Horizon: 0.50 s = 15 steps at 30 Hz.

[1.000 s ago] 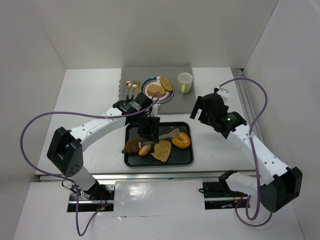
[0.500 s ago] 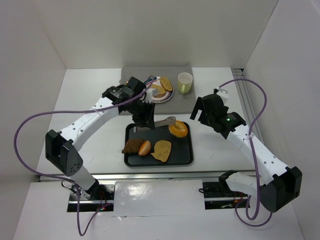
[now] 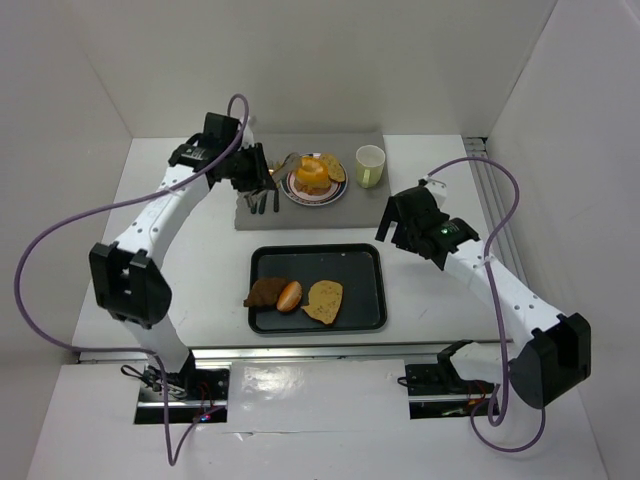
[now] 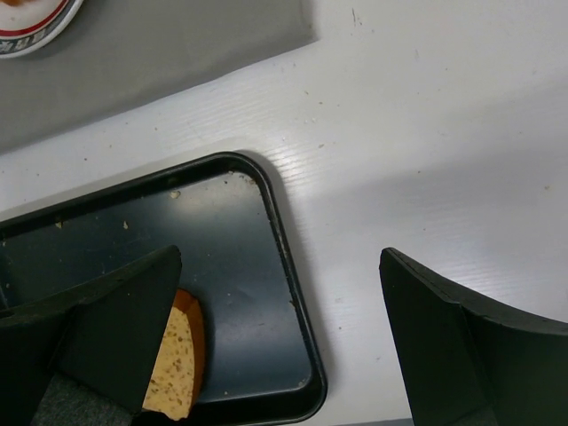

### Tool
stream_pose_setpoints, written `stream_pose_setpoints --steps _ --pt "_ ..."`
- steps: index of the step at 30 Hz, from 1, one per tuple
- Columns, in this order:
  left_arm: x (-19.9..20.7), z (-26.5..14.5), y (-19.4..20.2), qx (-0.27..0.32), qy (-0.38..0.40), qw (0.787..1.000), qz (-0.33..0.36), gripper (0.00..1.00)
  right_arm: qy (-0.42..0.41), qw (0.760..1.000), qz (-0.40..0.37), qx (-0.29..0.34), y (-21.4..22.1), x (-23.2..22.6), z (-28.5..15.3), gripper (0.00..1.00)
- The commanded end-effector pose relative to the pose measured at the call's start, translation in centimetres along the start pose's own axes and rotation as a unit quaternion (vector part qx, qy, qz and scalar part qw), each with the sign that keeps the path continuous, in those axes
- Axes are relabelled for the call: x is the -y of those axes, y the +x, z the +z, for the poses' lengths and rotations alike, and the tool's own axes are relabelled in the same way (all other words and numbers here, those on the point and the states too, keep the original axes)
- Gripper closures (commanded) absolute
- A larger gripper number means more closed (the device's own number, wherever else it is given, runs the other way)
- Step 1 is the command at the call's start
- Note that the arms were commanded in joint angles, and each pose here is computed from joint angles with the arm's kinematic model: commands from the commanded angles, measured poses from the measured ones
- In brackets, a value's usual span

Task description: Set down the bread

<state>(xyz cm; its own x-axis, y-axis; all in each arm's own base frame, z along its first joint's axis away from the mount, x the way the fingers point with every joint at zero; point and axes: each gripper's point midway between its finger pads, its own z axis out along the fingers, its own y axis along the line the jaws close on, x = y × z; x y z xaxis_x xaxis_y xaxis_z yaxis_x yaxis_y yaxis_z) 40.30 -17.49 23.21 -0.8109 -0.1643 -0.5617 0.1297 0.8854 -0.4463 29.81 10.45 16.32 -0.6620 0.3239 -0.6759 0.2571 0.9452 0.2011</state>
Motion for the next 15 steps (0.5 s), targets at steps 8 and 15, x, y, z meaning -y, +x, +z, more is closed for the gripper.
stream_pose_setpoints --steps 8,15 --pt "-1.3 9.3 -4.3 0.020 0.045 0.997 -0.054 0.71 -0.020 1.000 0.001 0.022 -1.9 -1.8 0.1 0.00" --pt "-0.7 6.0 -5.1 0.051 0.035 0.998 -0.030 0.35 -0.022 1.000 -0.001 0.015 -1.4 -1.7 0.2 0.00"
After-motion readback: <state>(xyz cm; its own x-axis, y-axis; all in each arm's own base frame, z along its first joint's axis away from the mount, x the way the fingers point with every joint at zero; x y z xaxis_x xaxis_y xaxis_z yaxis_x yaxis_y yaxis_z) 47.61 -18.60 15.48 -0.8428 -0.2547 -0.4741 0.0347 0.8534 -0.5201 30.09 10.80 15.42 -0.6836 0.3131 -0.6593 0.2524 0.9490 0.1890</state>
